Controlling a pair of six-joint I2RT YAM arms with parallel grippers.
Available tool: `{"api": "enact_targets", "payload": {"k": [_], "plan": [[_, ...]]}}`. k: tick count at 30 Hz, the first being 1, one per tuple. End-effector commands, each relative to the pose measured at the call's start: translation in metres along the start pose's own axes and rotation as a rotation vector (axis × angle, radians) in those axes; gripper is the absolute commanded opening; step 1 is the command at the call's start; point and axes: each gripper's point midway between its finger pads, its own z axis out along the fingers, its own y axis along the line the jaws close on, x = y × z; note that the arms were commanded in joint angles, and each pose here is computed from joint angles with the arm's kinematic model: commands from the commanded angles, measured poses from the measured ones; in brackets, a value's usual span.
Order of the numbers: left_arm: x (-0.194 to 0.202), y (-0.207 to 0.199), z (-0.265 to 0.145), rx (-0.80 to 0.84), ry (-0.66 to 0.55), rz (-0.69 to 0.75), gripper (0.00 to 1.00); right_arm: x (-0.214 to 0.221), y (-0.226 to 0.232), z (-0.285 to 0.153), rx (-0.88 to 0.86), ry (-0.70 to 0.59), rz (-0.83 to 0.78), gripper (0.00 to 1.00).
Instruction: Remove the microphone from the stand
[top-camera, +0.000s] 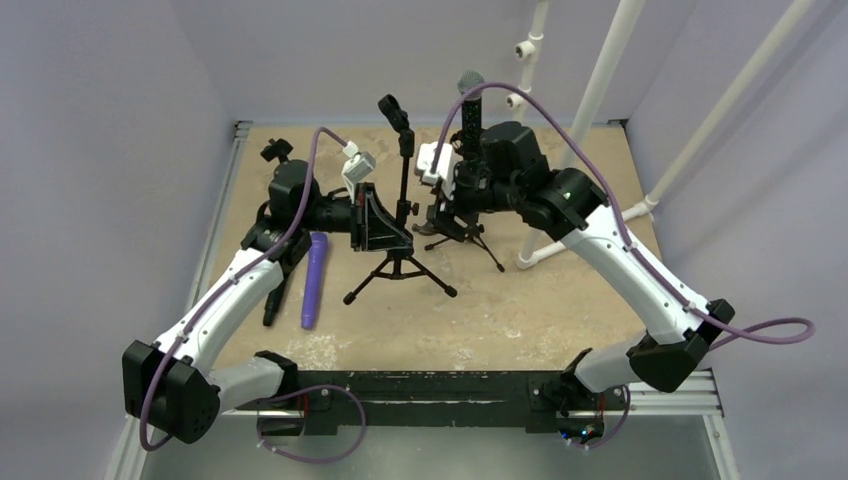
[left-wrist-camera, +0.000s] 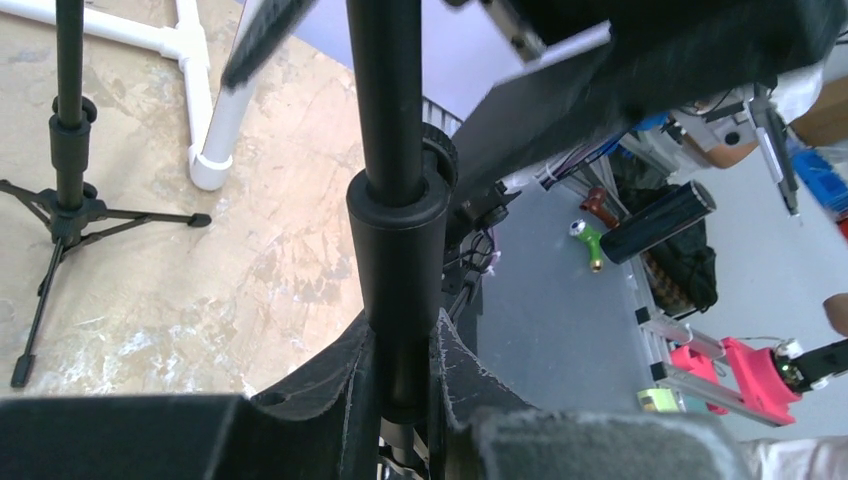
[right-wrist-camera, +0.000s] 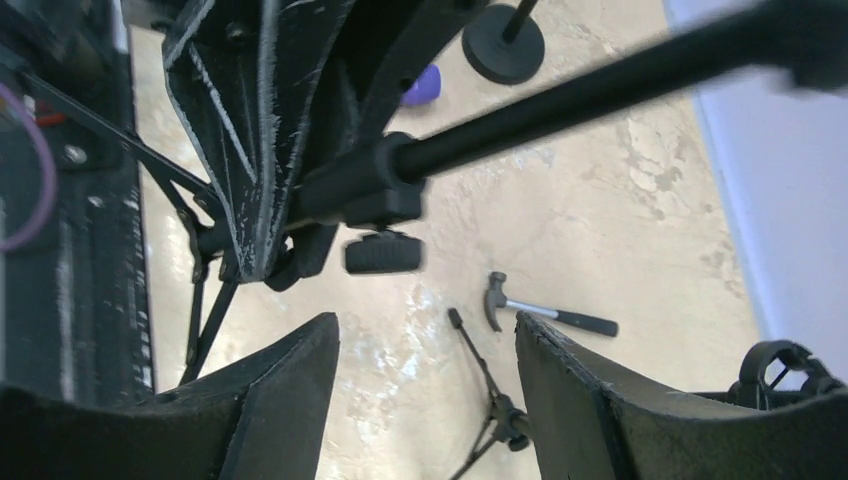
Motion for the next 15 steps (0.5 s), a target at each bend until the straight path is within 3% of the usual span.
{"api": "enact_targets", "payload": {"k": [1,15], "plan": [[-0.016,-0.020,-0.006,0.014,0.001,0.195,0.00,-0.044,0.003,-0.040,-0.080,-0.206,0.152,0.63],[-0.012,-0.019,-0.009,-0.021,0.030,0.279,0.00,-0.060,0.028,-0.029,-0.367,-0.330,0.372,0.64]]}}
